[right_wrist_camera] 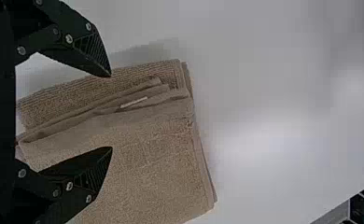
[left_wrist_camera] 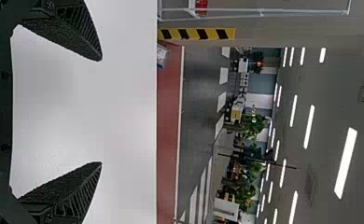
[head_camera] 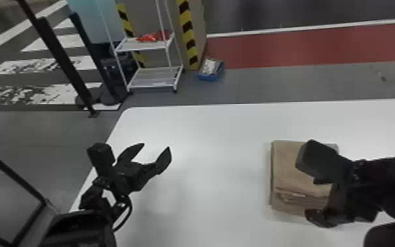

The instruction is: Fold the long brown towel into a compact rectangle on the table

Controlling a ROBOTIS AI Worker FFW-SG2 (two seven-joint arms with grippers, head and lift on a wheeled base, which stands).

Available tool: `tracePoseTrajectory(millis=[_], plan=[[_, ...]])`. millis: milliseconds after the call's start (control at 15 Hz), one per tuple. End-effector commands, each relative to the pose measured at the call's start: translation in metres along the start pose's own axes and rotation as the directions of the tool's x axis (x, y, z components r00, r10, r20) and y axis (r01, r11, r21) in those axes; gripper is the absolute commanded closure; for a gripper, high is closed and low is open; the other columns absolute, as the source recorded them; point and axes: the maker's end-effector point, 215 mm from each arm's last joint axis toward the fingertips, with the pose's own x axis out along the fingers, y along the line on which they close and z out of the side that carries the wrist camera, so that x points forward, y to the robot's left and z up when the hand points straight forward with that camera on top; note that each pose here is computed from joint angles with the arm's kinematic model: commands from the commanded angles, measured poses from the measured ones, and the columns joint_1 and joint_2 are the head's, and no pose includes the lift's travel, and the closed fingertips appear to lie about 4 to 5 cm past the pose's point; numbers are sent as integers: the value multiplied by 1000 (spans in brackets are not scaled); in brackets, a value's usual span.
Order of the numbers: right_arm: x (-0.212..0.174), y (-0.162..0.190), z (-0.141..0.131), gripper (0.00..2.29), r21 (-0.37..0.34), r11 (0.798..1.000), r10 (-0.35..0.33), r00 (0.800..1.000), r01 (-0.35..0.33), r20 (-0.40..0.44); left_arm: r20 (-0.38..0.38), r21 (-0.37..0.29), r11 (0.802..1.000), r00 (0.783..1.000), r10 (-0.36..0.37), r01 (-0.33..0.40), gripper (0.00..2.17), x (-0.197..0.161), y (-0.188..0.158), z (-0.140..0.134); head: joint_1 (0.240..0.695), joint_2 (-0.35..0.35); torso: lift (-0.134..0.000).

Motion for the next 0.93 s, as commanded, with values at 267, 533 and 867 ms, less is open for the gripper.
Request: tracePoseTrajectory(millis=[267, 533, 867], plan=[[11, 5, 3, 505, -20, 1000, 7, 999, -8, -34, 2, -8, 1000, 1000, 9, -9, 83, -9, 7, -5, 695, 276, -124], [13, 7, 6, 660, -8, 1000, 11, 999, -11, -31, 9, -5, 1000, 1000, 2, -2, 83, -8, 4, 0, 695, 280, -124], [10, 0, 1, 677, 25, 1000, 5, 1000, -4, -27, 14, -1, 1000, 1000, -1, 1, 83, -7, 2, 4, 695, 276, -124]])
